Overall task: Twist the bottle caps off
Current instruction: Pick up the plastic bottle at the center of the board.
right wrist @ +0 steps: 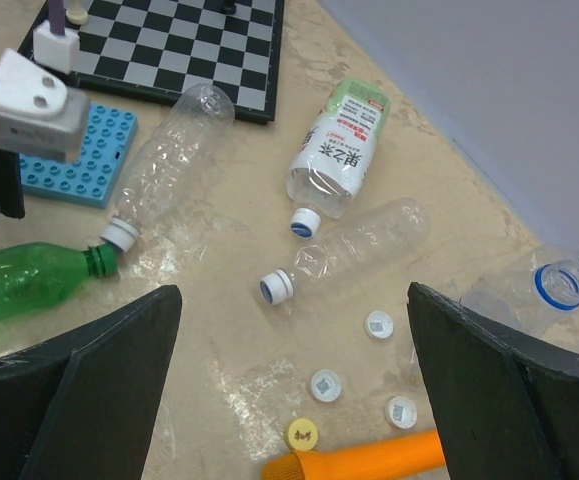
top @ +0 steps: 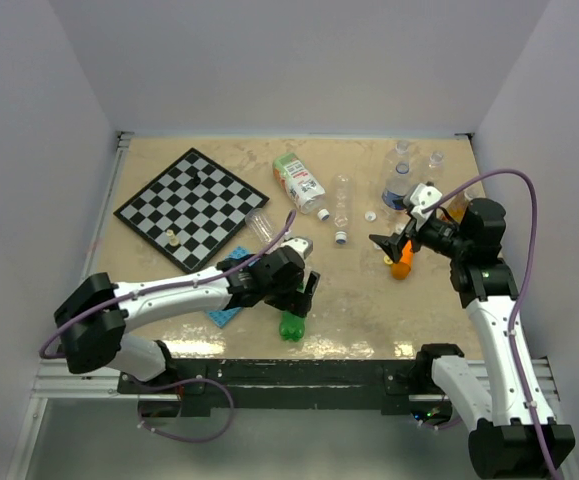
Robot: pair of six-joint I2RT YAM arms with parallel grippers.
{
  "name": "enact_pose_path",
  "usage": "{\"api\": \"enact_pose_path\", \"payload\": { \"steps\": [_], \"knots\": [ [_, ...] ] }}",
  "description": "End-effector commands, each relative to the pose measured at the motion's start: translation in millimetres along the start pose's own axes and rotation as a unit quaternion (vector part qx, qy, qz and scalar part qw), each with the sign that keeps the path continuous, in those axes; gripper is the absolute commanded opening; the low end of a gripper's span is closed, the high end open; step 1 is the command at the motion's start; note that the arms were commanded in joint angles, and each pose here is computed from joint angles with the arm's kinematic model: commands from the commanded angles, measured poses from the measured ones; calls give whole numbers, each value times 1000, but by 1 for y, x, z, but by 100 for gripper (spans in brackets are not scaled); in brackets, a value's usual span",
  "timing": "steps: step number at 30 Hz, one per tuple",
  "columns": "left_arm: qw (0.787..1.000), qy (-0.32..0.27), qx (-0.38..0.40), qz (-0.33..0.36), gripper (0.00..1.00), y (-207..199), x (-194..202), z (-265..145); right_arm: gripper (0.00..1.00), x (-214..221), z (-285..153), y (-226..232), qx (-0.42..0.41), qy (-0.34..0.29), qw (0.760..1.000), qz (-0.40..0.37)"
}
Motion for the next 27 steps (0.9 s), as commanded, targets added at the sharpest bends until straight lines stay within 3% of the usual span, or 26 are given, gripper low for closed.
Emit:
{"api": "enact_pose_path", "payload": {
  "steps": [1, 4, 11, 14, 17, 20, 27],
  "knots": [
    [999, 12, -34, -26, 100, -2, -2, 9, 98, -9, -2, 2, -5, -19, 1000, -21],
    [999, 23, -27, -26, 100, -6, 1, 20, 98, -8, -2, 2, -4, -18, 1000, -19],
    [998, 58, -5, -18, 89, -11, 16, 39, 98, -8, -2, 2, -1, -18, 1000, -18],
    [997, 73, -4, -12, 80, -10, 25, 44, 98, -9, -2, 2, -2, -19, 1000, -18],
    [996, 86, 8, 2, 58, -11, 31, 48, 98, -8, -3, 2, -1, -18, 1000, -18],
    [995, 102, 18, 15, 43, -12, 34, 48, 98, -8, -3, 2, -1, -17, 1000, -18],
    [991, 81, 77, 73, 29, -19, 25, 19, 98, -7, -3, 3, -3, -14, 1000, -23]
  ]
}}
Point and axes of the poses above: each gripper's point midway between its finger pads, its own z axis out along the fingers, its own y axis along the line the jaws close on, x = y × z, the point moved 5 cm from there along -z, back along the fingers, and after that the axes turned 9 degrees about z, right-handed, at the moved point
